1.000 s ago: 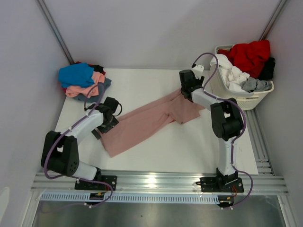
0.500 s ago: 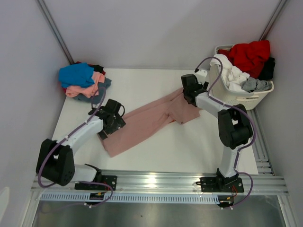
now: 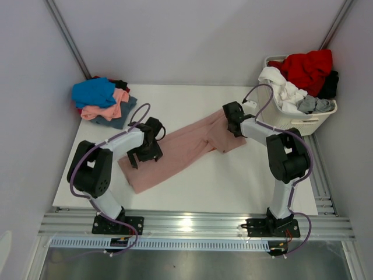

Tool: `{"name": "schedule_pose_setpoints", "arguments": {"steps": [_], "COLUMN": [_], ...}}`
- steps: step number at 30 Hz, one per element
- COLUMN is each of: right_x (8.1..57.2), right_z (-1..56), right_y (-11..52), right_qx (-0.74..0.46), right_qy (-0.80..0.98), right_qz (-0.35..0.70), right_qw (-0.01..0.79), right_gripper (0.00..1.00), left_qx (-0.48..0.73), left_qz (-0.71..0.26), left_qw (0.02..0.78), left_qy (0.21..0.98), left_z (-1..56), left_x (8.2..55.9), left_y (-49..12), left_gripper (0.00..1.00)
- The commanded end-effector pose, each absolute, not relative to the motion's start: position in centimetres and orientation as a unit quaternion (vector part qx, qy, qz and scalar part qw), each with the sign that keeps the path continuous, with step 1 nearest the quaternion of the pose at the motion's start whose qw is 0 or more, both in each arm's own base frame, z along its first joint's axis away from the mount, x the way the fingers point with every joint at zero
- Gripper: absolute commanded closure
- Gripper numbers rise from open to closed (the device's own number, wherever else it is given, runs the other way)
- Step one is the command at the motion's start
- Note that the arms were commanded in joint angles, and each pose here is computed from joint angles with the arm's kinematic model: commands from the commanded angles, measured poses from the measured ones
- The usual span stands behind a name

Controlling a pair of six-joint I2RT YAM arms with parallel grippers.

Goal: Fold and stack the t-shirts
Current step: Fold the other side of the tshirt into a rectangle

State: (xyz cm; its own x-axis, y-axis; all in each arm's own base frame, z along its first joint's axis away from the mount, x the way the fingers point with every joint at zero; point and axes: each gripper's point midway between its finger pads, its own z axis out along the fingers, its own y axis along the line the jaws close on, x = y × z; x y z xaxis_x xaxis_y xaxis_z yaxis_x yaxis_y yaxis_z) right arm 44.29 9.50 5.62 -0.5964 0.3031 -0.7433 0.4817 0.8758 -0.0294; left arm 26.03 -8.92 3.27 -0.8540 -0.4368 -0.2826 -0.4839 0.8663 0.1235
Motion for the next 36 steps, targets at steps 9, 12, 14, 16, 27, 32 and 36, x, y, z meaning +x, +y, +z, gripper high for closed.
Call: {"name": "schedule_pose_setpoints", "arguments": {"steps": [9, 12, 14, 16, 27, 32, 36], "right_x": [45.6, 45.8, 46.0, 46.1, 48.9, 51.9, 54.4], "right_z": [2.5, 2.0, 2.0, 2.0, 2.1, 2.0, 1.9], "right_y": [12.4, 12.8, 12.8, 12.9, 12.4, 13.3, 14.8], "right_qx": [0.211, 0.210, 0.211, 0.213, 0.214, 0.209, 0.203], "right_qy": [0.915, 0.919, 0.919, 0.920, 0.925, 0.929, 0.932], "right_qz": [-0.041, -0.028, -0.022, -0.013, -0.004, 0.014, 0.033], "right_qw": [0.342, 0.333, 0.332, 0.329, 0.312, 0.306, 0.299], "right_gripper": [0.65, 0.74, 0.80, 0.89, 0.98, 0.99, 1.00], "left_qx": [-0.217, -0.210, -0.204, -0.203, -0.183, -0.160, -0.126], "left_qz": [0.123, 0.121, 0.117, 0.089, 0.029, 0.011, -0.002], "left_qw": [0.099, 0.085, 0.074, 0.073, 0.039, 0.021, 0.008], "left_qy": [0.963, 0.967, 0.969, 0.972, 0.982, 0.987, 0.992], "left_z": [3.4, 2.9, 2.3, 2.2, 1.0, 0.7, 0.9], "left_x": [26.7, 25.7, 24.9, 24.7, 21.2, 19.1, 17.9], "left_y": [-8.9, -8.9, -8.8, -9.6, -11.6, -13.7, -16.7], "left_gripper": [0.16, 0.29, 0.38, 0.58, 0.99, 0.99, 0.99]}}
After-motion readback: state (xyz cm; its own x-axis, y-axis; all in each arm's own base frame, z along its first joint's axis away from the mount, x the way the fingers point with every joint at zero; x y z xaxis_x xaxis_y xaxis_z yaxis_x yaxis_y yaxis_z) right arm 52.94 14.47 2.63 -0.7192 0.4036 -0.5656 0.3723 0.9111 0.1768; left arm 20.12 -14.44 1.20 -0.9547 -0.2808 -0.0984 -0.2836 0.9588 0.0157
